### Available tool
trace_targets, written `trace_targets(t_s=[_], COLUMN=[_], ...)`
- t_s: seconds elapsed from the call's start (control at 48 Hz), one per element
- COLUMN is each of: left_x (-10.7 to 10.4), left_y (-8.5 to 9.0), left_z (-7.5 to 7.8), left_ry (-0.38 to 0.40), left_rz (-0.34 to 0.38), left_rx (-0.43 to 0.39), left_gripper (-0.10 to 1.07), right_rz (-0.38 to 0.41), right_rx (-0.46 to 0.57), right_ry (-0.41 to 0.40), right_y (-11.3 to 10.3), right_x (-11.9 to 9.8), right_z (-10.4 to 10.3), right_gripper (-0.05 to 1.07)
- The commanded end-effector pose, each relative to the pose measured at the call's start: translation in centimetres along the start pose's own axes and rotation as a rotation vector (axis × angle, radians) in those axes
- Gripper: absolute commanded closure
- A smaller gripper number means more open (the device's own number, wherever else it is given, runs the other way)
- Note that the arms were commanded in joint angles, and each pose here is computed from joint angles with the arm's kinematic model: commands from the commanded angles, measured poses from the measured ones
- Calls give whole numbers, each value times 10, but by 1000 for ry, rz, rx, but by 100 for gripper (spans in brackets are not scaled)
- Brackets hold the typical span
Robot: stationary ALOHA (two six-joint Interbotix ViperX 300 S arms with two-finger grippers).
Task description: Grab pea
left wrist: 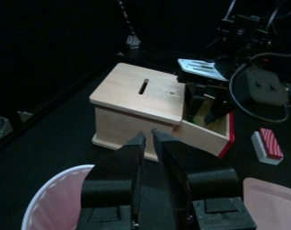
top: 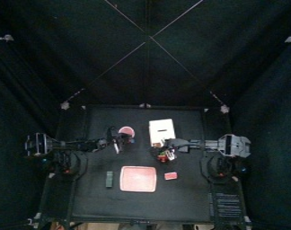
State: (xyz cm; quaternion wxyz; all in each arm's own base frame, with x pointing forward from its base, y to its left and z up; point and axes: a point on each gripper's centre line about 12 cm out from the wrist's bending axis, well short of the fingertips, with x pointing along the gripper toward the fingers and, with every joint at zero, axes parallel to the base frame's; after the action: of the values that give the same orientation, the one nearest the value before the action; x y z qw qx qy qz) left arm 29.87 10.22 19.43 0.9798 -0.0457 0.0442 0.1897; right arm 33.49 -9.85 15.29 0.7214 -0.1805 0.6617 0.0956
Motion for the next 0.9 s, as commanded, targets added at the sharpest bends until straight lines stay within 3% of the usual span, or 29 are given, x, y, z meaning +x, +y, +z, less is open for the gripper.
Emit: trace_targets(t_s=[0.0, 0.229, 0.583, 0.875], left_x=[2, 2, 2, 3], left_y=[0, 0, 4, 8], left_z=[6, 6, 8, 8], left_ry=[-26, -26, -30, -31], left_rz=[2, 2, 12, 24], left_rx=[-1, 0, 0, -1], left_gripper=[37, 37, 37, 37], right_rz=[2, 25, 74, 118], right_rx=[50, 183, 333, 321], right_ry=[-68, -180, -321, -276], right_y=[-5, -18, -23, -10], right_x=[-19, -51, -80, -49], right_z=[5, -1, -8, -7], right_gripper=[2, 2, 2, 3])
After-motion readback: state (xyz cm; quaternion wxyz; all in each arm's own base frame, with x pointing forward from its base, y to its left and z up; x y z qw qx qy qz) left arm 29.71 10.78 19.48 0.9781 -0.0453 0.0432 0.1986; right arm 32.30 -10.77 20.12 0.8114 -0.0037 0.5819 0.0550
